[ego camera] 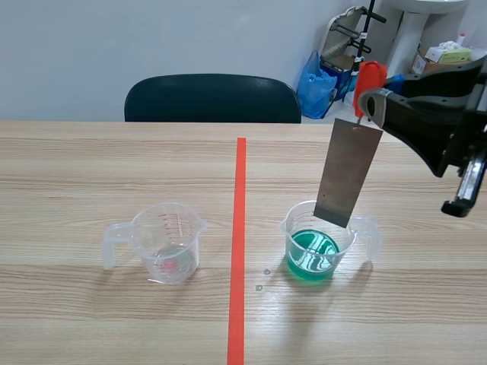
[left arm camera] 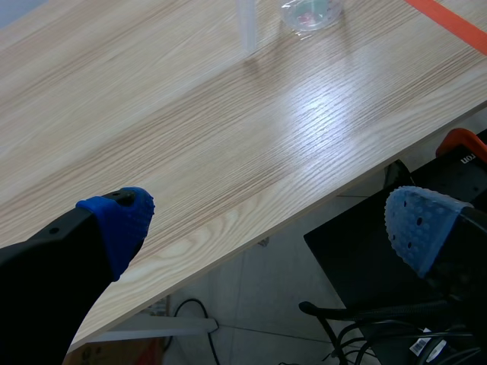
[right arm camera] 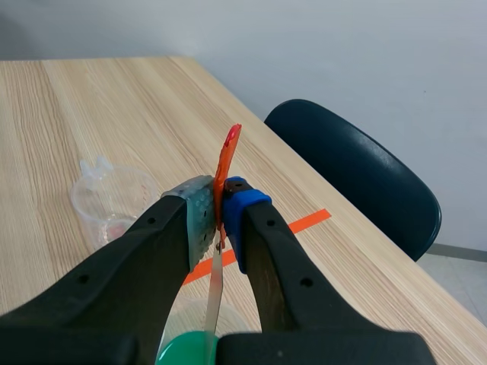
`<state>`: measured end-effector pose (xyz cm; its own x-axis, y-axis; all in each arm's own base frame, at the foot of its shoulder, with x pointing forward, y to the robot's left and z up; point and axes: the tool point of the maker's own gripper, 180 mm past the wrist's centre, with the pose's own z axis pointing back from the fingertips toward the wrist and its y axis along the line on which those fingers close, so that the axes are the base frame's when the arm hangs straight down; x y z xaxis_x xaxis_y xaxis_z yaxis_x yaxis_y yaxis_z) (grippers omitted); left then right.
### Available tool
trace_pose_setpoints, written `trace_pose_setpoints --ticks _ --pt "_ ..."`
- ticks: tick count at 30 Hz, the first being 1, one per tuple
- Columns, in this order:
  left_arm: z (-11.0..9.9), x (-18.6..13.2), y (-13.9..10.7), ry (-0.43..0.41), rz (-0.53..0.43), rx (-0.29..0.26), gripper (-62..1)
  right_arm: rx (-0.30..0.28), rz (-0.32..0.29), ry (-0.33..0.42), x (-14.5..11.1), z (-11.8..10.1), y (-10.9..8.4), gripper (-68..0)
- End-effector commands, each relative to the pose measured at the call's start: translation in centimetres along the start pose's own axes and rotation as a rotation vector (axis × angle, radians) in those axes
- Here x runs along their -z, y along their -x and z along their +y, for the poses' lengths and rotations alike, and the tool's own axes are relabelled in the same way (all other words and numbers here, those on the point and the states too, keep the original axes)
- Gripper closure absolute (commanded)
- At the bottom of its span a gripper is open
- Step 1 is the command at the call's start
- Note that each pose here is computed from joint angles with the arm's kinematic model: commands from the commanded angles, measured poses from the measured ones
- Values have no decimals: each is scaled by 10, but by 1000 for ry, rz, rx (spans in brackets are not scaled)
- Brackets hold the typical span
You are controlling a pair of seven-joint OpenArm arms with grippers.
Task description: Do the redox reaction experiment
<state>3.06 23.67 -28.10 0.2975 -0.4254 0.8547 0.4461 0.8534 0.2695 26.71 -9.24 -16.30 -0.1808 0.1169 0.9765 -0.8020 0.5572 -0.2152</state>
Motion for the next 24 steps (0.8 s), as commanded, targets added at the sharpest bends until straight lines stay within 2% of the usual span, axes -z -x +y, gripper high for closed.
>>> trace_pose_setpoints --ticks 1,10,19,24 --pt "3 1 -7 -4 -29 4 -623 -21 -35 15 1 -7 -10 -20" --pt "3 1 -7 -4 -29 4 -623 -27 -37 27 4 -4 -7 -20" --pt "3 1 -7 -4 -29 4 -623 1 -42 10 9 4 -3 -20" --pt "3 1 -7 -4 -29 4 -623 6 -51 23 10 2 -2 -20"
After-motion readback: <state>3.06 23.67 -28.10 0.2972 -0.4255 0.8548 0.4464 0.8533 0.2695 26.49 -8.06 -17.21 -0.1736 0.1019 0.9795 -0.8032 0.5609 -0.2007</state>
